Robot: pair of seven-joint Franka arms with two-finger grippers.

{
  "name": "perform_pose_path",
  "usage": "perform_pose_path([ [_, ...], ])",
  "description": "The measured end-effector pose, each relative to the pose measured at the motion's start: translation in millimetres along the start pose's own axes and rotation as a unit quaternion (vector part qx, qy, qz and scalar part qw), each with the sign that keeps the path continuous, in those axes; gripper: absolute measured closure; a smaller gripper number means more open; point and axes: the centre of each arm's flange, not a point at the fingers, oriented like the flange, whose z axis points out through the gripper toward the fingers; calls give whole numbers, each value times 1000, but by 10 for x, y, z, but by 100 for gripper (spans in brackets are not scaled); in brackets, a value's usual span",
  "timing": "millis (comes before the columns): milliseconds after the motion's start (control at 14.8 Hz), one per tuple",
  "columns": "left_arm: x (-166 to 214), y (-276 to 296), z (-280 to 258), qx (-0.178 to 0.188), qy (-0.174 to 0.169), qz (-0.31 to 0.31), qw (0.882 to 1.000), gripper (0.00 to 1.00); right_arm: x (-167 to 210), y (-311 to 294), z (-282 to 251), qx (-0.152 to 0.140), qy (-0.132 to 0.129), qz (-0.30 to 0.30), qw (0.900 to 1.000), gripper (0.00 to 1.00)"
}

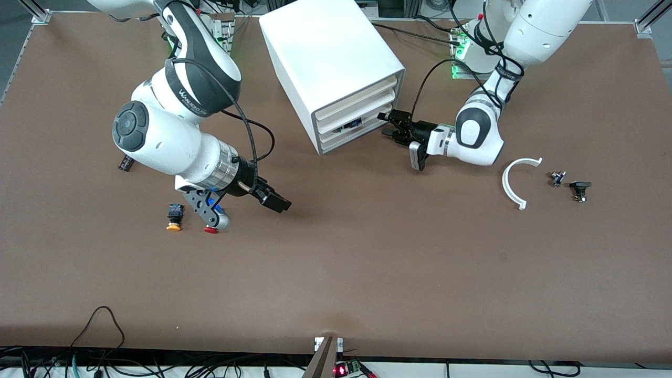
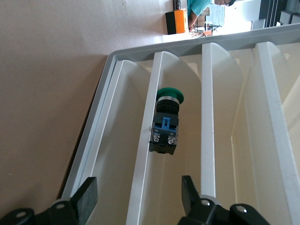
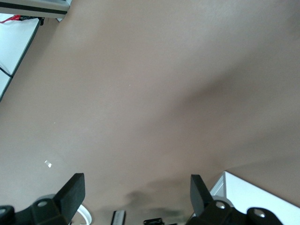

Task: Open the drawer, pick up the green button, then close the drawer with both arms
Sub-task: 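Pull the drawer open with the left gripper while the right gripper approaches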

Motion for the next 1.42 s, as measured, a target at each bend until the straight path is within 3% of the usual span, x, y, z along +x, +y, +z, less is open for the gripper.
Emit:
perform_pose_path([
  [539, -115, -7, 304, 17, -3, -11, 1000, 25, -146, -115, 100, 21, 4, 16, 1000, 0],
  [607, -120, -9, 316, 16, -5, -11, 1000, 30, -185, -136, 120, 24, 4, 19, 1000, 0],
  [742, -147, -9, 387, 12, -11, -9, 1000, 48, -271, -171, 161, 25, 3, 24, 999, 0],
  [809, -162, -11, 428, 10, -15, -9, 1000, 63, -306, -185, 176, 26, 3, 26, 999, 0],
  [1011, -174, -5, 475, 5, -20, -7, 1000, 87, -388, -252, 211, 29, 1, 36, 999, 0],
  [1079, -167, 0, 472, 3, -19, -6, 1000, 91, -410, -285, 212, 31, 0, 38, 999, 0],
  [1416, -75, -31, 315, 8, -5, -1, 1000, 91, -524, -400, 293, 34, -1, 48, 998, 0],
])
